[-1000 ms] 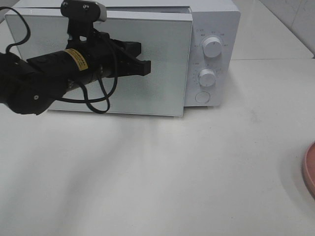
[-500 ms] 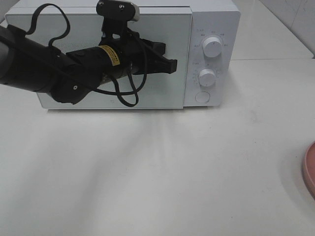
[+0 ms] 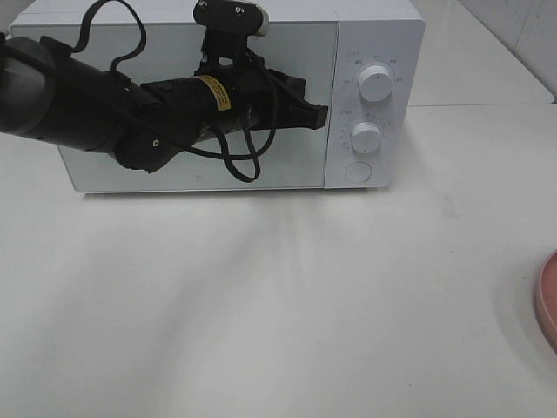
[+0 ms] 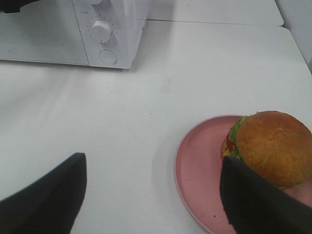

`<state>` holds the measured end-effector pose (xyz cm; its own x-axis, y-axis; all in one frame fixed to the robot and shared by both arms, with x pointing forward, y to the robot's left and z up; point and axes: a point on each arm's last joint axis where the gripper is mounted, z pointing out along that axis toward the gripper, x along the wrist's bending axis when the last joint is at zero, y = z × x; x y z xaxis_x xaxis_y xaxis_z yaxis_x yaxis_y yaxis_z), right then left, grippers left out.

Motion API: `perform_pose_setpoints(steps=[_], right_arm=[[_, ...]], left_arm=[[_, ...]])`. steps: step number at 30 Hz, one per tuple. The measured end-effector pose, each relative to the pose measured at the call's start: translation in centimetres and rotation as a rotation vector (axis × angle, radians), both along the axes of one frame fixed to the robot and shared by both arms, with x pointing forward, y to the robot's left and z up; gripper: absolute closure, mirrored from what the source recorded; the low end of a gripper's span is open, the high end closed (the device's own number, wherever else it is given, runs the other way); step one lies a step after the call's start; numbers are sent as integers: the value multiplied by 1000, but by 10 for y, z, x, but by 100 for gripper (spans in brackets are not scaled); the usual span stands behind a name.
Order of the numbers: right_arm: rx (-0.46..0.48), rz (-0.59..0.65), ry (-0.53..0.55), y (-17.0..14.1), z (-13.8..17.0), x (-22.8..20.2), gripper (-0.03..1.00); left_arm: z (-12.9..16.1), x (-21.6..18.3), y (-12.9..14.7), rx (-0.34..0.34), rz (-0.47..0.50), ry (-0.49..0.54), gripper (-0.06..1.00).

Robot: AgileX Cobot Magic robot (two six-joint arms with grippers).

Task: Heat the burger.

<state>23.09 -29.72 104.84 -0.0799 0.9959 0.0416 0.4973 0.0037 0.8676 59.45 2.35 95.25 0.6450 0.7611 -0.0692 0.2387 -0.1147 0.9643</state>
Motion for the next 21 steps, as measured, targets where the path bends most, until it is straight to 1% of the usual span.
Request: perform_pose_setpoints(steps=[1, 3, 6, 8, 9, 10, 11, 12, 13, 14, 15, 16, 17, 18, 19, 20, 21], right_arm=[[0, 0, 0, 0, 0, 0, 22], [0, 0, 0, 0, 0, 0, 22], [0, 0, 0, 0, 0, 0, 22], [0, 0, 0, 0, 0, 0, 22], [0, 0, 0, 0, 0, 0, 22], [0, 0, 0, 0, 0, 0, 22], [0, 0, 0, 0, 0, 0, 22], [0, 0, 0, 0, 0, 0, 22], [0, 0, 0, 0, 0, 0, 22], [0, 0, 0, 0, 0, 0, 22], [0, 0, 0, 0, 0, 0, 22], [0, 0, 0, 0, 0, 0, 22], [0, 0, 0, 0, 0, 0, 22], [0, 0, 0, 0, 0, 0, 22], [0, 0, 0, 0, 0, 0, 22], [0, 0, 0, 0, 0, 0, 22], [0, 0, 0, 0, 0, 0, 22]], left_arm=[[0, 0, 0, 0, 0, 0, 94], [5, -4, 1, 49, 19, 72, 94], [7, -5, 1, 59, 26, 97, 94], [6, -18, -3, 139, 25, 204, 94], [6, -18, -3, 139, 25, 204, 94], [7, -24, -6, 162, 14, 226, 94], [9, -33, -9, 205, -2, 264, 94], [9, -33, -9, 205, -2, 264, 94], [9, -39, -11, 231, -10, 287, 93], [10, -48, -13, 281, -22, 332, 84], [10, -48, -13, 281, -22, 332, 84], [9, -58, -13, 347, -31, 391, 66], [9, -58, -13, 347, -31, 391, 66], [9, -62, -13, 378, -33, 419, 52], [8, -70, -11, 430, -37, 466, 23], [8, -70, -11, 430, -37, 466, 23], [7, -73, -10, 457, -37, 491, 14]])
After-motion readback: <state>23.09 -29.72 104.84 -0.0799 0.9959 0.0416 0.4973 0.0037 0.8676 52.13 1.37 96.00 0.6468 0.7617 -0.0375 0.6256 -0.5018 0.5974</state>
